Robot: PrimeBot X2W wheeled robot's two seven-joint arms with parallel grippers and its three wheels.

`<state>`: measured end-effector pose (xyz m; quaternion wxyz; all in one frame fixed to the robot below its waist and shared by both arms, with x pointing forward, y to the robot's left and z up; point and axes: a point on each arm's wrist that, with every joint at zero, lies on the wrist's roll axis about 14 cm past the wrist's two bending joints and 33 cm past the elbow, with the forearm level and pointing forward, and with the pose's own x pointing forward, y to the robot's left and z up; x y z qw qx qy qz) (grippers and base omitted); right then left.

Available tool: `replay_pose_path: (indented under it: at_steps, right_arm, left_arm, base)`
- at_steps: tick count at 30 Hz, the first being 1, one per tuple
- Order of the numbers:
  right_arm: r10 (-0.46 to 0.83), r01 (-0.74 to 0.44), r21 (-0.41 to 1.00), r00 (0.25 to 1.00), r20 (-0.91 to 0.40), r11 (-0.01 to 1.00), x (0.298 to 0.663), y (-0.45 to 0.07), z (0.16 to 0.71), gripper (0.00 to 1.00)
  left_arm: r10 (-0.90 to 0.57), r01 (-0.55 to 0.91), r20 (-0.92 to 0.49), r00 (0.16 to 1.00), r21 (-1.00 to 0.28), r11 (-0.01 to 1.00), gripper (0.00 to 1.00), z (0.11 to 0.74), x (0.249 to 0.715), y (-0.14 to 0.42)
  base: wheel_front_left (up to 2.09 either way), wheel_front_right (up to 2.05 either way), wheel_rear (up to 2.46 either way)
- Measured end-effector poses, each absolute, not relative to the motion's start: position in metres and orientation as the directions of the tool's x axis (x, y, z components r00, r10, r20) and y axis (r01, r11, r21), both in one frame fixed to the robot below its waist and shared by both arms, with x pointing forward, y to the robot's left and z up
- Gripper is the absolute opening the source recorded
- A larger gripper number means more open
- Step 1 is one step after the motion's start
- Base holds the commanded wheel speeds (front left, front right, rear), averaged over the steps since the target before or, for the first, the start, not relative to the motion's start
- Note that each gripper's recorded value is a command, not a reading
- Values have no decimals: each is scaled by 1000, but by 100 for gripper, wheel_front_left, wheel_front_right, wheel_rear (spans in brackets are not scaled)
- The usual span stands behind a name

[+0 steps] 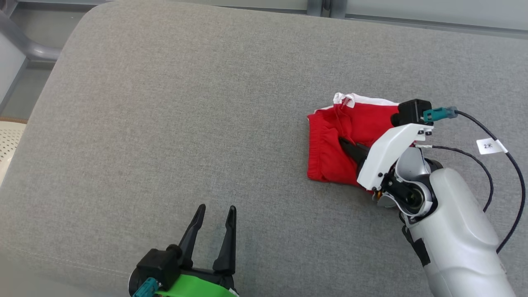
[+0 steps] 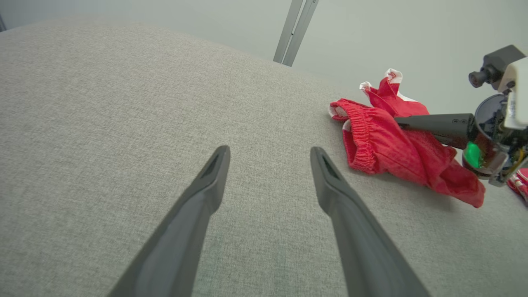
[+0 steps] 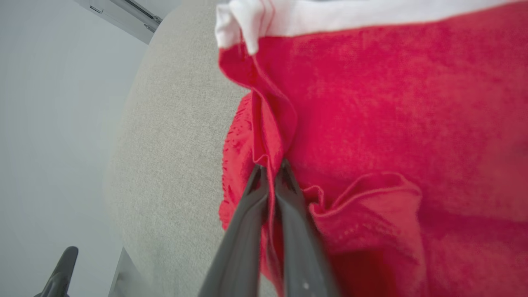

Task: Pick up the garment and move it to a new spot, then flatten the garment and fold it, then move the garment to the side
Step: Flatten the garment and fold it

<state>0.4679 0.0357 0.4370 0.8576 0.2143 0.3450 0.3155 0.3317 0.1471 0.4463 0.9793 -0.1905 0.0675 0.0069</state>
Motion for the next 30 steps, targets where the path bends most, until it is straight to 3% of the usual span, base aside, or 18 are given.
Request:
replay_pose_path:
  at_steps: [5, 7, 8, 9, 11, 12, 13, 20, 25, 30]
  right_arm:
    - [707, -407, 606, 576, -411, 683, 475, 49, 447, 5]
    - [709, -410, 608, 580, -402, 680, 477, 53, 448, 14]
    - [710, -411, 609, 580, -400, 679, 477, 55, 449, 25]
    - [710, -410, 611, 580, -399, 677, 478, 57, 448, 31]
    - [717, -410, 619, 576, -394, 670, 476, 62, 448, 36]
    - [723, -415, 623, 572, -388, 663, 475, 66, 449, 86]
    - [731, -420, 631, 568, -378, 653, 474, 70, 452, 100]
    - [775, -452, 674, 556, -300, 585, 458, 93, 470, 100]
    - [799, -513, 683, 576, -175, 520, 446, 105, 506, 100]
    - [744, -565, 581, 659, -110, 587, 436, 79, 517, 100]
  left_arm:
    - [-21, -31, -134, 991, -375, 926, 100, 447, 331, 144]
    - [-23, -29, -133, 991, -375, 926, 100, 447, 330, 143]
    - [-24, -28, -133, 991, -375, 926, 100, 447, 330, 143]
    - [-26, -27, -134, 991, -376, 926, 100, 447, 330, 142]
    - [-28, -25, -133, 991, -377, 926, 100, 447, 328, 141]
    - [-28, -24, -132, 991, -377, 926, 100, 447, 328, 141]
    - [-27, -24, -131, 991, -376, 926, 100, 448, 327, 141]
    - [-19, -30, -127, 992, -370, 928, 100, 449, 319, 144]
    - [-10, -29, -110, 994, -349, 937, 100, 452, 313, 147]
    - [1, -32, -92, 996, -337, 941, 100, 457, 304, 152]
  base:
    - [0, 0, 0]
    - [0, 0, 0]
    - [0, 0, 0]
    - [0, 0, 0]
    - [0, 0, 0]
    - [0, 0, 0]
    - [0, 0, 0]
    - [0, 0, 0]
    - [0, 0, 0]
    - [0, 0, 0]
